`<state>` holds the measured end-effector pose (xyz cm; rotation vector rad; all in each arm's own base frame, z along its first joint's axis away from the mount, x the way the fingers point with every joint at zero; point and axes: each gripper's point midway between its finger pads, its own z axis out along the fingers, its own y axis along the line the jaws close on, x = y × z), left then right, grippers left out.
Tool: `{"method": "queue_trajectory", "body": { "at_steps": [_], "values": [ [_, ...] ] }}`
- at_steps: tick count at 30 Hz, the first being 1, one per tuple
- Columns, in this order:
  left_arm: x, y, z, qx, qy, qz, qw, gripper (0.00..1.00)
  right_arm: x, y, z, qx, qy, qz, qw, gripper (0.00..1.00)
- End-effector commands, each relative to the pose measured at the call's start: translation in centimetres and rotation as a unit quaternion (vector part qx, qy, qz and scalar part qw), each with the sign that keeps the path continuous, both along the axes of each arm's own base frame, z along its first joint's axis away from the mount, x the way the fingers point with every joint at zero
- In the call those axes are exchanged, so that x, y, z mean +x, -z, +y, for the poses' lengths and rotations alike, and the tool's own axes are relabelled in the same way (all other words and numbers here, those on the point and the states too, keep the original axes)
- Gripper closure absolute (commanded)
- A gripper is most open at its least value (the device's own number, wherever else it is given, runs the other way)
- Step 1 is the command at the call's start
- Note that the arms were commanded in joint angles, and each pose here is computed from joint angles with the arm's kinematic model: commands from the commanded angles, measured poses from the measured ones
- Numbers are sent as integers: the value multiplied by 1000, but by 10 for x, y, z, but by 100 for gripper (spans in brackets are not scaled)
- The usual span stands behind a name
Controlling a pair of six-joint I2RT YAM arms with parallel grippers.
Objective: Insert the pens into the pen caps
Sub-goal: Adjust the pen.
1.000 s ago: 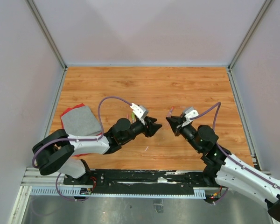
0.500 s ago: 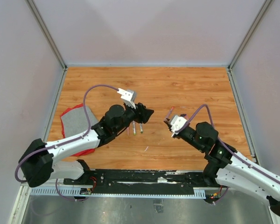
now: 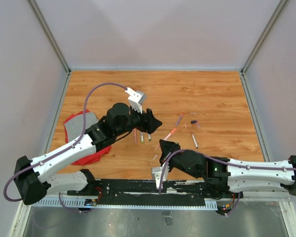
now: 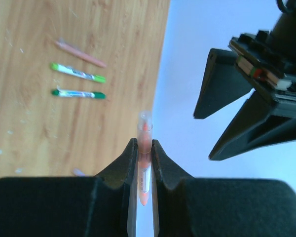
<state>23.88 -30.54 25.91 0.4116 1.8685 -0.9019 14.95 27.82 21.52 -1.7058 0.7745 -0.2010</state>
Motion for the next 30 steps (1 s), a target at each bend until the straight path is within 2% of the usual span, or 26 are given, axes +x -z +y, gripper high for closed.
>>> {"method": "queue_trajectory", "body": {
  "at_steps": [1,10,22,30],
  "values": [
    [-17,-5,-3,8,44,18,999,31,15,-22,-2,-105,12,-197,975,99],
    [-24,-13,-17,13,98,5,995,29,12,-25,11,-217,12,-291,932,99],
    [-29,1,-42,0,149,30,988,31,4,-24,11,-211,5,-293,932,99],
    [-30,11,-52,-4,170,34,985,44,3,-24,11,-205,3,-289,935,99]
  ]
}}
